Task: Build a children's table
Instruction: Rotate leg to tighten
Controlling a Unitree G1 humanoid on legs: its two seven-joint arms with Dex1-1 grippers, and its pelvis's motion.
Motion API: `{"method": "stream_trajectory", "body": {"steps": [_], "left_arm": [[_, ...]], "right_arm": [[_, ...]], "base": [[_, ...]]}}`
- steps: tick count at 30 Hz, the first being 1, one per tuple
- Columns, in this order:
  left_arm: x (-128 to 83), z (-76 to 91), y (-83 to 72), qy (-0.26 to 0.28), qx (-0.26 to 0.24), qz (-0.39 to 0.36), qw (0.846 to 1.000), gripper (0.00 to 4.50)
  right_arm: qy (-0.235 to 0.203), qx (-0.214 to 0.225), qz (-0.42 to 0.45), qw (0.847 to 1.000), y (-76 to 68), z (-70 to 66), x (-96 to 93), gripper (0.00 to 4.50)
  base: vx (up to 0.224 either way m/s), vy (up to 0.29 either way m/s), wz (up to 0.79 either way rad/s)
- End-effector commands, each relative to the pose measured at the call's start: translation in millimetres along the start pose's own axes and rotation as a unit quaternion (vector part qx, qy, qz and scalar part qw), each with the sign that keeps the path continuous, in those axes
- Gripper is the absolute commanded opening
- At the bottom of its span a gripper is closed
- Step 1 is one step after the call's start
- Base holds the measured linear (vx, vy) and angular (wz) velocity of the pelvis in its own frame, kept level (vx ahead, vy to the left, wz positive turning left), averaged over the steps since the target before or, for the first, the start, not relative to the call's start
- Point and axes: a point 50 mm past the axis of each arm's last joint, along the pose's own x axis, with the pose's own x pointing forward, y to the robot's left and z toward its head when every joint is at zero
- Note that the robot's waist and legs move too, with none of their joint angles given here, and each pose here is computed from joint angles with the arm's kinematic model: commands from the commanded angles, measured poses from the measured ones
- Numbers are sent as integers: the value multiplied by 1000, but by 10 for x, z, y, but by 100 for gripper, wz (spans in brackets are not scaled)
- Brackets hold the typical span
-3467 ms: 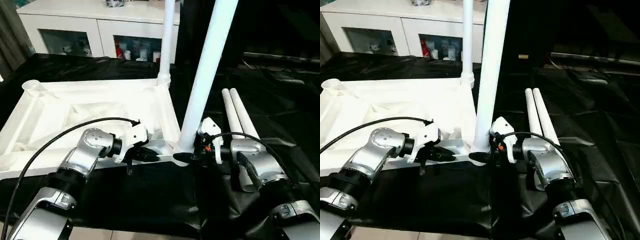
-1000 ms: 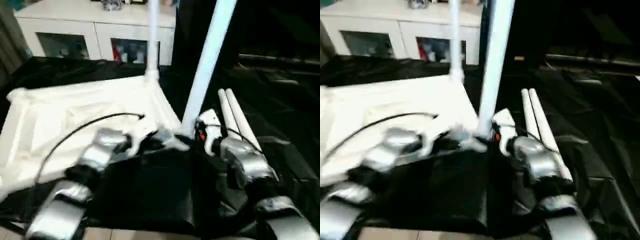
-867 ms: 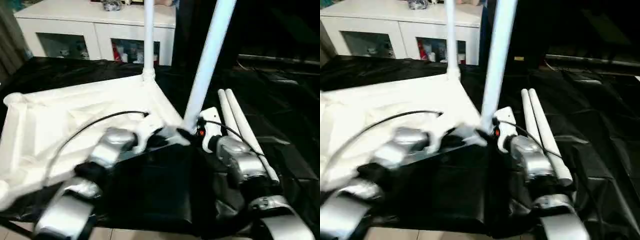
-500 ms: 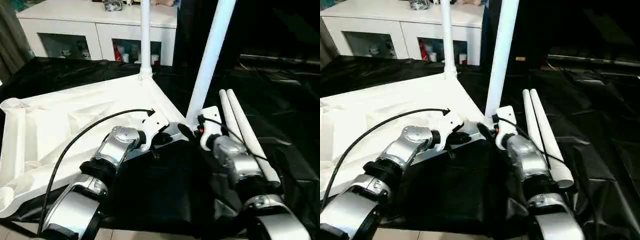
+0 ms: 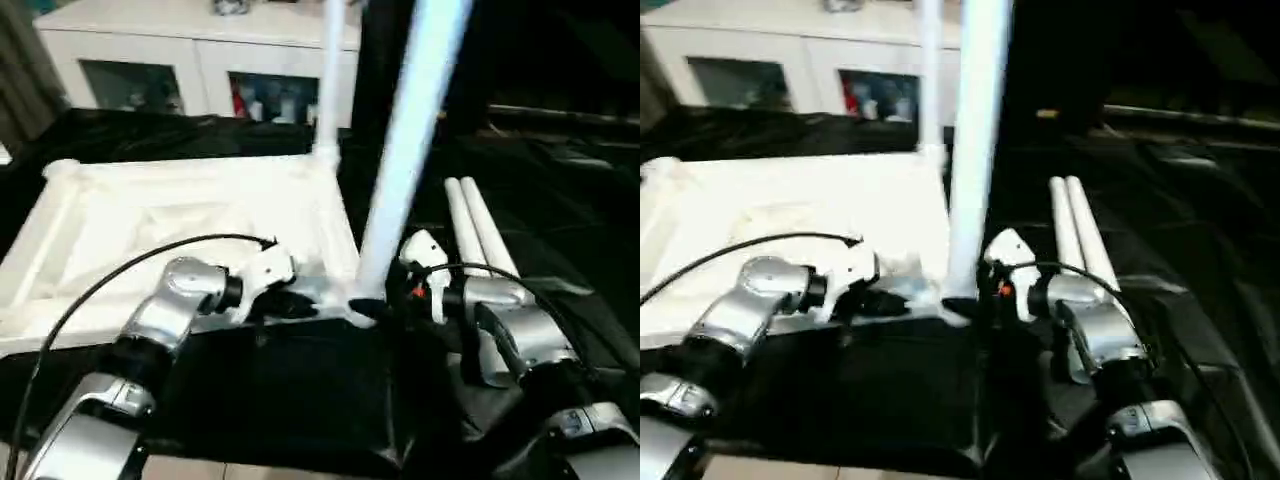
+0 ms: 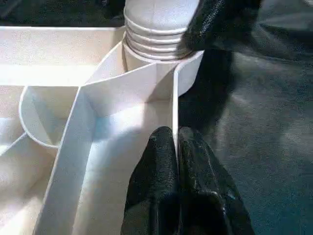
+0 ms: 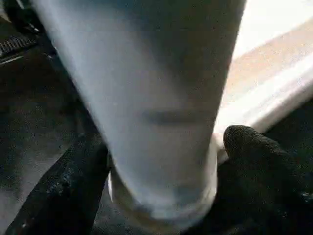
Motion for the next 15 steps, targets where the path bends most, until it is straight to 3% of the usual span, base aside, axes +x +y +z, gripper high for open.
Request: {"method": "stream_trajectory", "body": {"steps": [1,3,4,7,8,15], "left_arm": [[79,-94,-110,2,-18,-41,999,0],[62,-97,-107,6,-15,-38,999,0],[56,-99,-107,6,-15,-37,999,0],[51,-101,-107,7,-16,-37,999,0],[49,-102,-106,7,-16,-38,999,0],[34,-108,-96,9,-17,-32,999,0]], "right_arm": [[-1,-1,8,1000,8,11,-39,386],[1,0,18,1000,29,3,-35,386],[0,2,21,1000,35,4,-32,358],[1,3,28,1000,45,4,-23,346],[2,2,29,1000,47,3,-20,321],[2,5,26,1000,49,2,7,278]], "base": [[0,0,0],[0,0,0],[0,0,0],[0,0,0],[0,0,0],[0,0,0]]}}
